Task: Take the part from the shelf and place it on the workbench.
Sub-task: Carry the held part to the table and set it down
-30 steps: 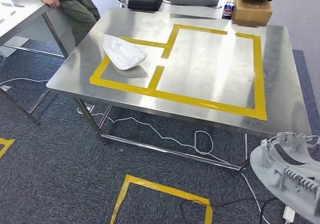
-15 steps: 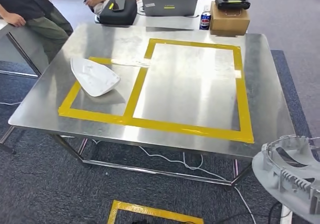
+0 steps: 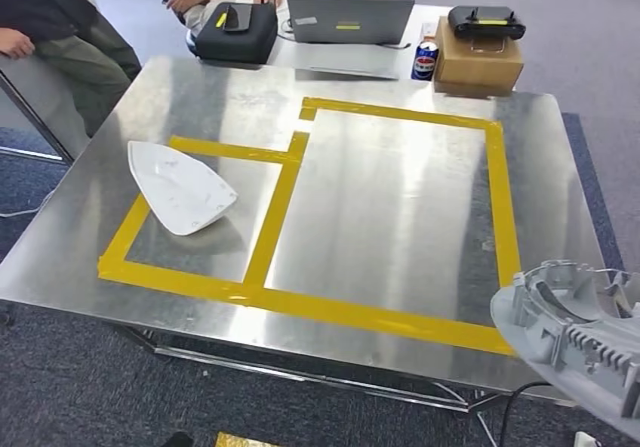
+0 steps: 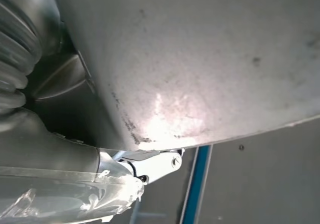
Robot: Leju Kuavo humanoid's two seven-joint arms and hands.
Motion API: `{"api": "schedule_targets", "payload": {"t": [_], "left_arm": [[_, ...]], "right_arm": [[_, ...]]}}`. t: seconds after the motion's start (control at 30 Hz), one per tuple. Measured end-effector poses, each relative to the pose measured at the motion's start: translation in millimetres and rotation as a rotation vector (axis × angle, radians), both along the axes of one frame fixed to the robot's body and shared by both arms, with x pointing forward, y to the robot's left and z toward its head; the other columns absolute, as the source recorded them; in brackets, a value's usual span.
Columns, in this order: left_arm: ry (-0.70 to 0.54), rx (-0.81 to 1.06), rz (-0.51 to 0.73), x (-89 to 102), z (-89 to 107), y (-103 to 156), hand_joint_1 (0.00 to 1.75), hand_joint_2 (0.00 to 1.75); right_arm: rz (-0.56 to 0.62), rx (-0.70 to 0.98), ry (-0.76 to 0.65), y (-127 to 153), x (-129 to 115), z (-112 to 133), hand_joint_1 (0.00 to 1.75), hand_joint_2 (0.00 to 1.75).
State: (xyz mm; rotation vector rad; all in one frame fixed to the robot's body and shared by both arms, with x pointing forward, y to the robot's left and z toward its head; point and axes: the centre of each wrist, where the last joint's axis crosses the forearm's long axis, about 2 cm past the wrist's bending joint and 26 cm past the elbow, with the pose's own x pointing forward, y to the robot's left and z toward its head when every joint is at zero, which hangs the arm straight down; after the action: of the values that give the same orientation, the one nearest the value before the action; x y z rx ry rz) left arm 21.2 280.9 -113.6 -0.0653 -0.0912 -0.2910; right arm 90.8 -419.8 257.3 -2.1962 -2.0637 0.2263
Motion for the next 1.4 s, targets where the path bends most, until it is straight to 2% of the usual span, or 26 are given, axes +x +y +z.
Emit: {"api": "schedule_targets", "payload": {"t": [1.07,1.23,1.3,1.4], "left_arm": [[-0.012,0.015,-0.015,8.3,0.7,1.0,0.00,1.75],[-0.023,0.030,-0.009,11.9,0.9,3.2,0.00,1.75],[-0.018,0.029,-0.007,9.2,0.7,3.1,0.00,1.75],[-0.018,0.022,-0.008,8.0,0.6,1.4,0.00,1.75]], "right_arm": [[-0.014,0.023,0.032,-4.1,1.8,-9.2,1.75,1.75],[-0.048,0.004,0.050,-8.0,-0.4,-9.6,1.75,1.75],[-0.082,0.004,0.088,-12.3,-1.3,-12.3,1.75,1.75],[-0.184,0.069,0.267,-32.6,2.8,-24.1,1.75,1.75]]}}
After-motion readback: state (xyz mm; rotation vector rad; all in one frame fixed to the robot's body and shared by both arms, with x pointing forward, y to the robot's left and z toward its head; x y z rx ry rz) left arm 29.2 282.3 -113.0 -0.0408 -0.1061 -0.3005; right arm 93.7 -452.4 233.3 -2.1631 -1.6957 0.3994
